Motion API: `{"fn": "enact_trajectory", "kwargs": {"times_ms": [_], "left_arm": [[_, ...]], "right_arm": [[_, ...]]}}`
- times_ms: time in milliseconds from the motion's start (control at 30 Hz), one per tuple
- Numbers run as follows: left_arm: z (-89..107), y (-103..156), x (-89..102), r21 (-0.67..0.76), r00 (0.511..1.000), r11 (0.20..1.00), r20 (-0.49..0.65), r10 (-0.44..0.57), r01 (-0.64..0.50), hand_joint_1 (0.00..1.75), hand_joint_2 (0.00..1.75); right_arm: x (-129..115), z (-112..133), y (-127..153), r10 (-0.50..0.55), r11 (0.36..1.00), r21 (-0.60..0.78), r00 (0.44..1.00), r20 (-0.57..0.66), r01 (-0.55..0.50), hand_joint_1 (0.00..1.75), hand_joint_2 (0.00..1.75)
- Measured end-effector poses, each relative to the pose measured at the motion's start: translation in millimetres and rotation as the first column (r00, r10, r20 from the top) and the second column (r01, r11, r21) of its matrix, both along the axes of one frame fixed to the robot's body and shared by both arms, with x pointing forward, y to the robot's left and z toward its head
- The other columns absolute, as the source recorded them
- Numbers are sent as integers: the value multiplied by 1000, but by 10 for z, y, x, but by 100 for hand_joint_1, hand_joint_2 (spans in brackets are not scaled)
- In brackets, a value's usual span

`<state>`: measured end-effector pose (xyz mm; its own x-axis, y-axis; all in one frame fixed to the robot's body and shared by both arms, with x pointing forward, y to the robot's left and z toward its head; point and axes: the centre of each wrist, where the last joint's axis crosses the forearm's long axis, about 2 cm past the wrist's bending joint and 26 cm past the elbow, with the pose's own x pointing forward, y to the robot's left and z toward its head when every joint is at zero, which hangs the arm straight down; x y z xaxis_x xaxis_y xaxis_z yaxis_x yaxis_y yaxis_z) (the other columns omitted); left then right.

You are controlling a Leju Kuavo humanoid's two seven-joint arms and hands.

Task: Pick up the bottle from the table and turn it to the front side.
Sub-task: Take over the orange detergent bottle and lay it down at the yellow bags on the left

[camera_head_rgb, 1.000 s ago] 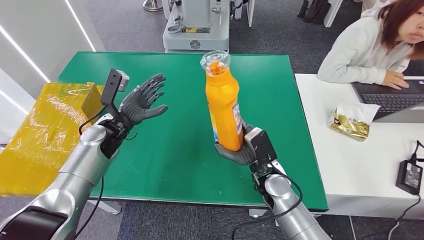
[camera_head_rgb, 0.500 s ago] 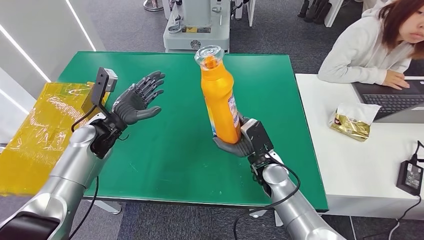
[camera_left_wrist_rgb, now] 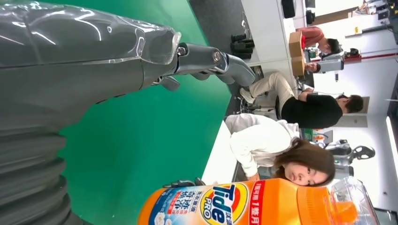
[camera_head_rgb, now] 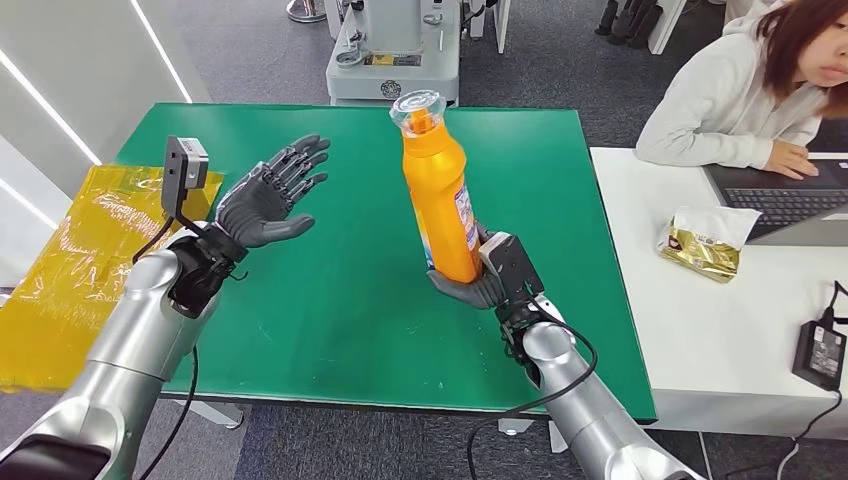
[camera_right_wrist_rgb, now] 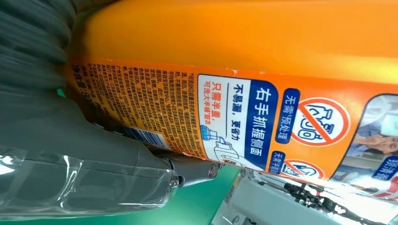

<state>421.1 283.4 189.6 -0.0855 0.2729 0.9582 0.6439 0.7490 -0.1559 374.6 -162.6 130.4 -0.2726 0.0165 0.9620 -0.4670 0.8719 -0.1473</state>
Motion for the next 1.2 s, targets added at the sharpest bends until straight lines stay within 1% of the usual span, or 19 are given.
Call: {"fn": "enact_trajectory", "kwargs": {"times_ms": [233,433,533,600,733,833,933,1200], "left_arm": [[0,15,-10,-1,1000,1000,4,-10,10,0,175],[-3,-32,-17,-7,999,999,6,-49,49,0,175],[-17,-157,-21,-11,997,997,5,-73,73,0,175],[-13,-288,-19,-10,995,995,-7,-97,97,0,175],[51,-563,14,-8,988,988,-25,-151,151,0,175],[104,-712,47,-13,984,984,-28,-178,177,0,175],[149,-800,77,-17,981,981,-33,-192,191,0,175],[245,-925,144,-8,977,978,-49,-209,209,0,175]], "right_arm": [[2,-1,3,-2,1000,0,1000,-1,2,175,175],[5,32,78,14,1000,-3,1000,7,-14,175,175],[25,68,160,35,999,-12,999,5,-35,175,175],[65,118,234,42,999,-23,999,-4,-42,175,175],[122,187,379,44,998,-44,999,-25,-45,175,175],[136,192,445,40,997,-68,999,-30,-42,175,175],[153,199,478,39,996,-82,999,-34,-42,175,175],[162,194,516,41,994,-96,998,-51,-45,175,175]]}}
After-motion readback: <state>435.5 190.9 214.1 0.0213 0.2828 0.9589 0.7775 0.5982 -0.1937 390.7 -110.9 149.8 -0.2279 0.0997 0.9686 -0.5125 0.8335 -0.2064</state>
